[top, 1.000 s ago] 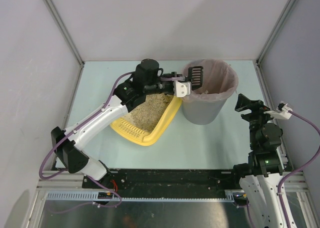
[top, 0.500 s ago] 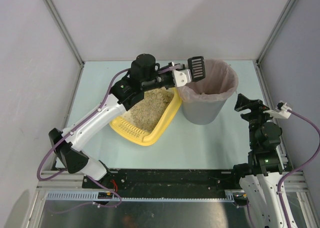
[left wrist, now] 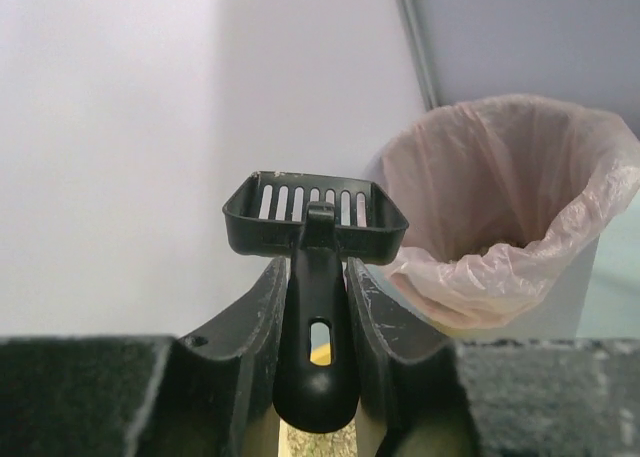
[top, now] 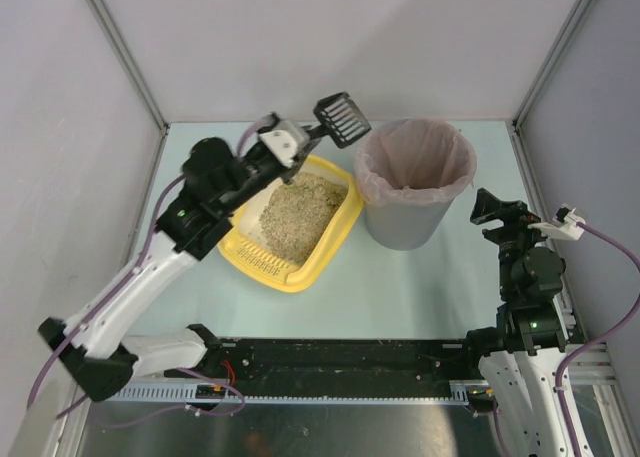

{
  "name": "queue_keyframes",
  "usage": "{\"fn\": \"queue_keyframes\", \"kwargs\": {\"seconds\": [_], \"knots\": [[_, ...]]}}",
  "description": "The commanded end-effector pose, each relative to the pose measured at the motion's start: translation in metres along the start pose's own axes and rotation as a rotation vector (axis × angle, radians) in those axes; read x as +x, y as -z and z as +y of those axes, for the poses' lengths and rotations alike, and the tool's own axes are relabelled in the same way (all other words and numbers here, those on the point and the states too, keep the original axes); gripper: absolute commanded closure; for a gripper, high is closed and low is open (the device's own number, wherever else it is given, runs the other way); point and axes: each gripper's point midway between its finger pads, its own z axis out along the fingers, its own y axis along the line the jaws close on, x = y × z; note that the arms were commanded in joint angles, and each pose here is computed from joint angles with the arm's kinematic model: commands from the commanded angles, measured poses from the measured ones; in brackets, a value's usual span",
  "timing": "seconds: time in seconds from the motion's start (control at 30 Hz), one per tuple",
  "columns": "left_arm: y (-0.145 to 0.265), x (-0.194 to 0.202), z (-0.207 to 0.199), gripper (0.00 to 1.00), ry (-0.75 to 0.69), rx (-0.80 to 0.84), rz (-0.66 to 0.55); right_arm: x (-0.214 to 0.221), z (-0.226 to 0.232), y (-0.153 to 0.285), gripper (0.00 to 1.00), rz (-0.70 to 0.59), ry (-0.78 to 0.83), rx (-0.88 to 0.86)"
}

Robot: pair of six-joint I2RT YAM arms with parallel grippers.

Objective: Clean the litter box

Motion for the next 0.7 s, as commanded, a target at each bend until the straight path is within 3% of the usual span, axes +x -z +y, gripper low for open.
{"fn": "queue_keyframes", "kwargs": {"seconds": [0.0, 0.13, 0.37, 0.67], "knots": [[0.045, -0.02, 0.027, 1.0, 0.118, -0.15, -0.087, -0.009, 0.003, 0.0, 0.19, -0.035, -0.011, -0.004], [0.07, 0.021, 0.034, 1.0, 0.187, -0.194, 0.01, -0.008, 0.003, 0.0, 0.19, -0.031, -0.016, -0.005], [0.102, 0.129, 0.018, 1.0, 0.36, -0.295, 0.231, -0.003, 0.003, -0.005, 0.19, -0.014, -0.015, 0.001], [0.118, 0.204, 0.014, 1.0, 0.4, -0.348, 0.481, -0.001, 0.004, -0.007, 0.19, -0.004, -0.022, -0.006]]}}
